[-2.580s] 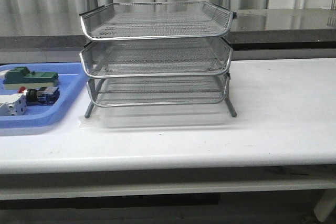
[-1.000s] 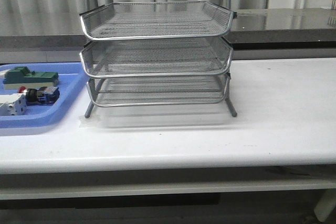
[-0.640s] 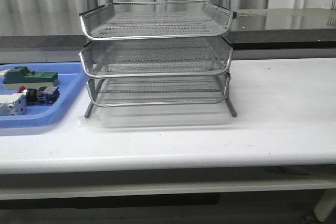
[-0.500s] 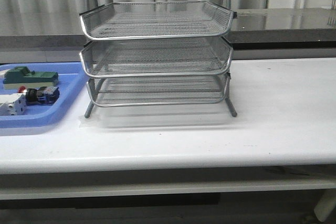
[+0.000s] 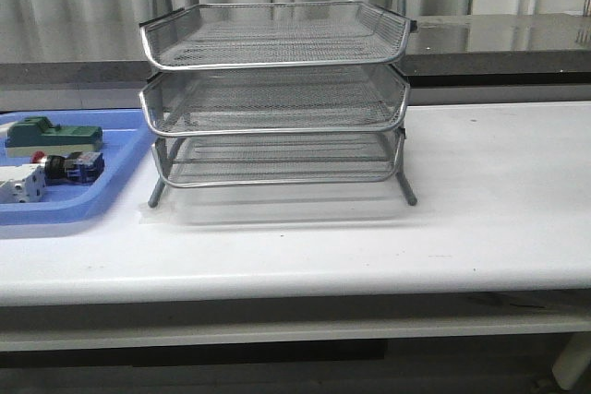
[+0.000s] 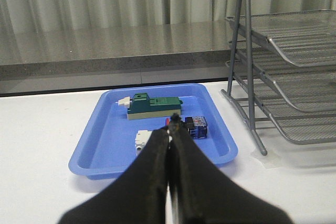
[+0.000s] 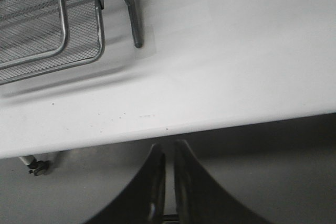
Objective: Place button on rack with both arms
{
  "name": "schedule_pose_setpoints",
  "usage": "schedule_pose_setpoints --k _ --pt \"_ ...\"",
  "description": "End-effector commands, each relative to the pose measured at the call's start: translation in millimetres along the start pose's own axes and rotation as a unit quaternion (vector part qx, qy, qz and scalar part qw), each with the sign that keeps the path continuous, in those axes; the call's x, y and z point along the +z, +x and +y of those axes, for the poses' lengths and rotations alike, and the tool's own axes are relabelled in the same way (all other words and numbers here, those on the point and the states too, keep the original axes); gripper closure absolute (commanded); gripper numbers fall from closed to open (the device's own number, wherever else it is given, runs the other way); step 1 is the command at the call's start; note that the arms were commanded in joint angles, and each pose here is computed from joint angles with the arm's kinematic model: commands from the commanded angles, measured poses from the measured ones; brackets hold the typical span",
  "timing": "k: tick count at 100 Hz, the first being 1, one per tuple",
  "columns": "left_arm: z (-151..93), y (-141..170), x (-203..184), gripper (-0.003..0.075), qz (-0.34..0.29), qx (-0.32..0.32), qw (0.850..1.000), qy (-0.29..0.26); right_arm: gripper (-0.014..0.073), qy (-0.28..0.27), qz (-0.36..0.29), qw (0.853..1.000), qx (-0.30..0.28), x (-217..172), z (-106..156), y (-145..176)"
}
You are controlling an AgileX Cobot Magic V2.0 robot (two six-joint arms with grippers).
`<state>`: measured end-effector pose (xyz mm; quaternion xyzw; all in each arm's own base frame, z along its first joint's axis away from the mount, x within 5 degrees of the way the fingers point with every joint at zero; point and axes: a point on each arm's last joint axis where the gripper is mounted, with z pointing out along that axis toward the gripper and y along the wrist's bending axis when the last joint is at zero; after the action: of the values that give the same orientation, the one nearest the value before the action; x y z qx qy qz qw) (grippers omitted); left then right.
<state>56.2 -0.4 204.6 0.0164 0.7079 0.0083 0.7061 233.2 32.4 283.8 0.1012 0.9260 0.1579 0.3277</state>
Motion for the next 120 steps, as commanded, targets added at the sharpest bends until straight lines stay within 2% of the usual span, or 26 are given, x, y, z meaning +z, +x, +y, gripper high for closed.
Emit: schedule_pose_setpoints --k 1,16,22,38,60,75,86,101,120 --pt "-1 6 -1 0.0741 -0.035 -0.005 0.999 0.001 0.0398 -0.029 -0.048 0.998 0.020 -3 8 -15" --pt "-1 6 -1 0.0741 -0.035 -0.005 0.999 0.001 0.0221 -0.053 -0.048 0.997 0.028 5 14 -16" --pt "-1 6 -1 0.0741 -0.035 -0.005 0.999 0.001 0.0190 -0.063 -0.051 0.996 0.032 7 16 -17" --pt "-1 6 -1 0.0741 -0.035 -0.005 0.999 0.001 0.0189 -0.088 -0.058 0.993 0.053 14 20 -21" --pt "-1 6 -1 0.0741 -0.035 -0.005 0.999 0.001 0.0189 -0.129 -0.033 0.988 0.073 38 24 -21" --pt "-1 6 -1 0.0741 -0.035 -0.005 0.999 0.001 0.0189 -0.166 -0.031 0.981 0.098 54 27 -23" --pt "-1 6 -1 0.0741 -0.035 -0.005 0.999 0.001 0.0189 -0.191 -0.031 0.977 0.086 68 29 -23" --pt "-1 6 -1 0.0741 -0.035 -0.005 0.999 0.001 0.0189 -0.231 -0.025 0.967 0.100 87 31 -22" --pt "-1 6 -1 0.0741 -0.035 -0.005 0.999 0.001 0.0192 -0.245 -0.021 0.963 0.114 109 28 -19"
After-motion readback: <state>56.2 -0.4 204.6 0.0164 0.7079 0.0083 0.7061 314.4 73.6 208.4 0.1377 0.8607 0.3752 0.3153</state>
